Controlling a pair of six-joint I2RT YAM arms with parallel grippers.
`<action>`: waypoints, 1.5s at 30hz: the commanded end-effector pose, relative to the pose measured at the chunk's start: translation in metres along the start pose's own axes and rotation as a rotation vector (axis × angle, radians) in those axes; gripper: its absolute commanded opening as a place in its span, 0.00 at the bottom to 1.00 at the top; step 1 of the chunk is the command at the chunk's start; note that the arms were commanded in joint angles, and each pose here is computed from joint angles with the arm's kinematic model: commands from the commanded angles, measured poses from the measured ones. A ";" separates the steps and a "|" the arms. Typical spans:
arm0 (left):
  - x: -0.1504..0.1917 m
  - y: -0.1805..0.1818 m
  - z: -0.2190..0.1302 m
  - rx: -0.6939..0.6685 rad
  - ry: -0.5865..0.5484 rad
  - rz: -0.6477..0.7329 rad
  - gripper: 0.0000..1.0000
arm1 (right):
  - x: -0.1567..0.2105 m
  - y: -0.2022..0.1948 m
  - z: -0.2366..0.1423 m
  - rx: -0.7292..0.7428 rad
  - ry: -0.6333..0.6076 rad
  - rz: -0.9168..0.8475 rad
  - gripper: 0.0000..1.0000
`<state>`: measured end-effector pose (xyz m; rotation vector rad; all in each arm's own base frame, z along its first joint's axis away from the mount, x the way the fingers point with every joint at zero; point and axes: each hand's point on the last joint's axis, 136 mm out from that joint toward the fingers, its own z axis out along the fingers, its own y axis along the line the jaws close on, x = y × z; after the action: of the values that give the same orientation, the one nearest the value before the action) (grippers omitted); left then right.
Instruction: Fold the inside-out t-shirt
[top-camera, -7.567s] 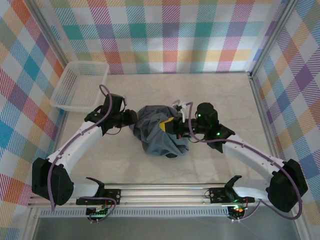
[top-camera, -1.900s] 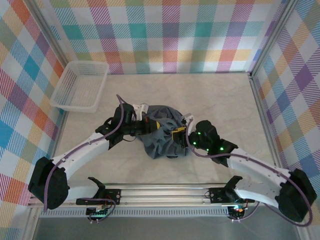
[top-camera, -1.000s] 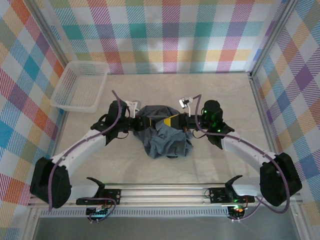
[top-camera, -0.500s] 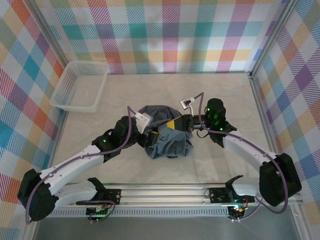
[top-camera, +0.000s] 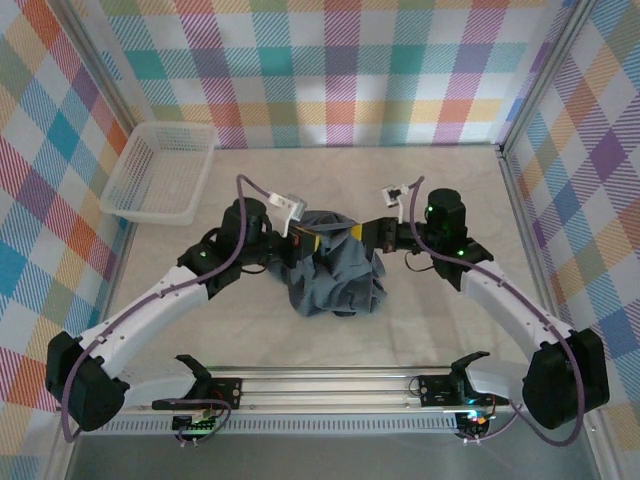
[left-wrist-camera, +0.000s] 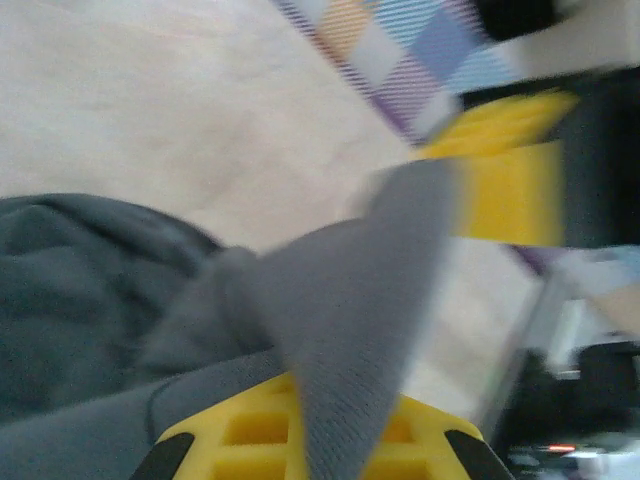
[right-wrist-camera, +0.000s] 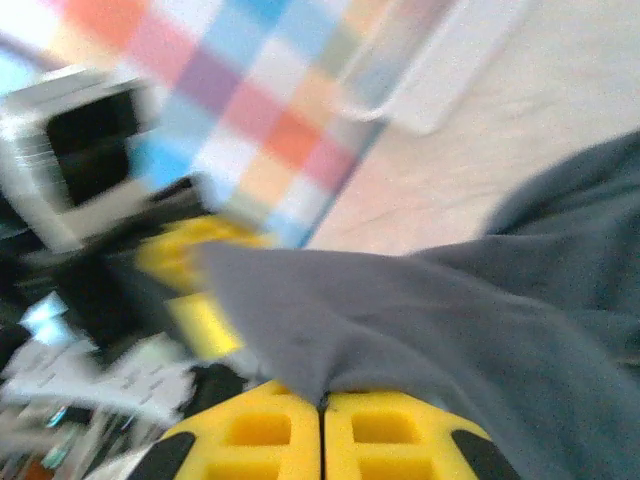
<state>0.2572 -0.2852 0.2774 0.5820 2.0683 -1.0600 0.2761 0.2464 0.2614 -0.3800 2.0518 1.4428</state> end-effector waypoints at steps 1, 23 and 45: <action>0.006 -0.045 -0.002 0.253 0.126 -0.251 0.00 | 0.022 -0.058 -0.005 0.247 0.032 0.089 0.08; 0.030 -0.006 0.044 0.150 0.228 -0.528 0.00 | 0.077 -0.049 0.005 0.413 -0.100 -0.162 0.49; 0.011 0.003 0.019 0.172 0.141 -0.367 0.50 | 0.073 0.019 0.016 0.075 -0.003 -0.152 0.00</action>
<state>0.2665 -0.3015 0.2315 0.2407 2.4076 -1.4563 0.2221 0.2671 0.2010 -0.4659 2.0653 1.1182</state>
